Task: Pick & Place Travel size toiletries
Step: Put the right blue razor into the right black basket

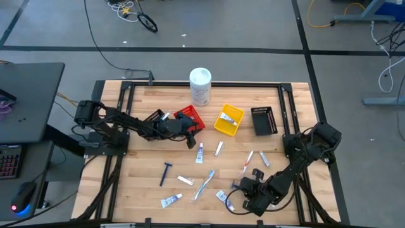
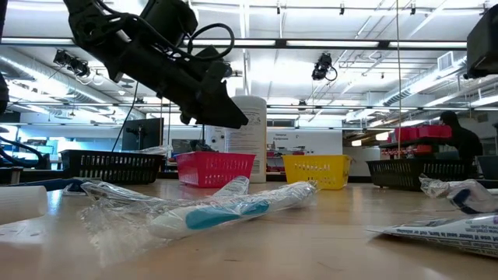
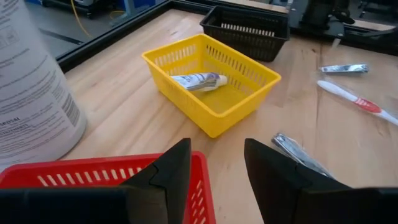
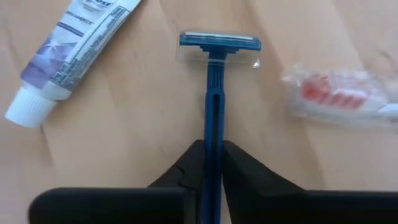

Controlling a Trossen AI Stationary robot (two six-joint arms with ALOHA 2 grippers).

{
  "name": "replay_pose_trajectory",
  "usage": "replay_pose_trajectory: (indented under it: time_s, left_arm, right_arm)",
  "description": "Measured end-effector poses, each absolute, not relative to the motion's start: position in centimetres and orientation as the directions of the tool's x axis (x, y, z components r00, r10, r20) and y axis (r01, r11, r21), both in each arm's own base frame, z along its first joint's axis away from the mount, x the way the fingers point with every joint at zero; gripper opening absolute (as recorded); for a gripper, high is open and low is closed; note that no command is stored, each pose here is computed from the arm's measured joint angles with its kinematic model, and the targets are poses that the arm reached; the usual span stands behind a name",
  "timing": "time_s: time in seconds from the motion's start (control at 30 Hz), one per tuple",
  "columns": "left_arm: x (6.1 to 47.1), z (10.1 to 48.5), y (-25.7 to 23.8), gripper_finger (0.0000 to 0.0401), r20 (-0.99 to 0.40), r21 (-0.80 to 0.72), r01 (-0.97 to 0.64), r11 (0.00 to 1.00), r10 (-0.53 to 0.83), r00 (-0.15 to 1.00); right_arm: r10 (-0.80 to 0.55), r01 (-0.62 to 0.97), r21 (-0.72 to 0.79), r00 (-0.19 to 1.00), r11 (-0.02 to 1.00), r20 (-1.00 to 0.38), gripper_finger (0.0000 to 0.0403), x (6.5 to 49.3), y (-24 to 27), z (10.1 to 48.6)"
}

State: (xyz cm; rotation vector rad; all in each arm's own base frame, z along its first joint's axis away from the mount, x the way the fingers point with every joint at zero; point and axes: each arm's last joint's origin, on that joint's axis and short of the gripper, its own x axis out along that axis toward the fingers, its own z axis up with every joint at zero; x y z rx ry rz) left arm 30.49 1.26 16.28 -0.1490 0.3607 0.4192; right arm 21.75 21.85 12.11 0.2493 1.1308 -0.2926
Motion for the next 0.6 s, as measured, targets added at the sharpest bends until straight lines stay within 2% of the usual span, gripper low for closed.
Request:
replay_pose_trajectory:
  time_s: [0.13, 0.23, 0.33, 0.43, 0.6]
  left_arm:
    - [30.5, 16.3, 1.5, 0.0158, -0.372, -0.069, -0.429, 0.901, 0.376, 0.849]
    - [30.5, 16.3, 1.5, 0.0158, -0.372, -0.069, -0.429, 0.901, 0.376, 0.849]
    - [30.5, 16.3, 1.4, 0.0158, -0.372, -0.089, -0.434, 0.897, 0.374, 0.849]
    - [30.5, 16.2, 1.5, 0.0158, -0.375, -0.135, -0.450, 0.883, 0.375, 0.848]
    - [30.5, 16.2, 1.4, 0.0158, -0.379, -0.206, -0.469, 0.859, 0.372, 0.847]
  right_arm:
    - [-0.149, 0.310, -0.012, 0.424, 0.951, -0.894, 0.0035, 21.8, 20.7, 13.3]
    - [-0.159, 0.316, 0.014, 0.513, 0.949, -0.843, 0.0033, 22.5, 19.7, 15.8]
    - [-0.211, 0.286, -0.045, 0.581, 0.957, -0.786, 0.0033, 22.6, 18.1, 18.3]
    - [-0.318, 0.289, -0.164, 0.642, 0.943, -0.698, 0.0032, 22.4, 16.0, 21.0]
    - [-0.580, 0.446, -0.374, 0.558, 0.813, -0.594, 0.0032, 21.2, 11.0, 23.4]
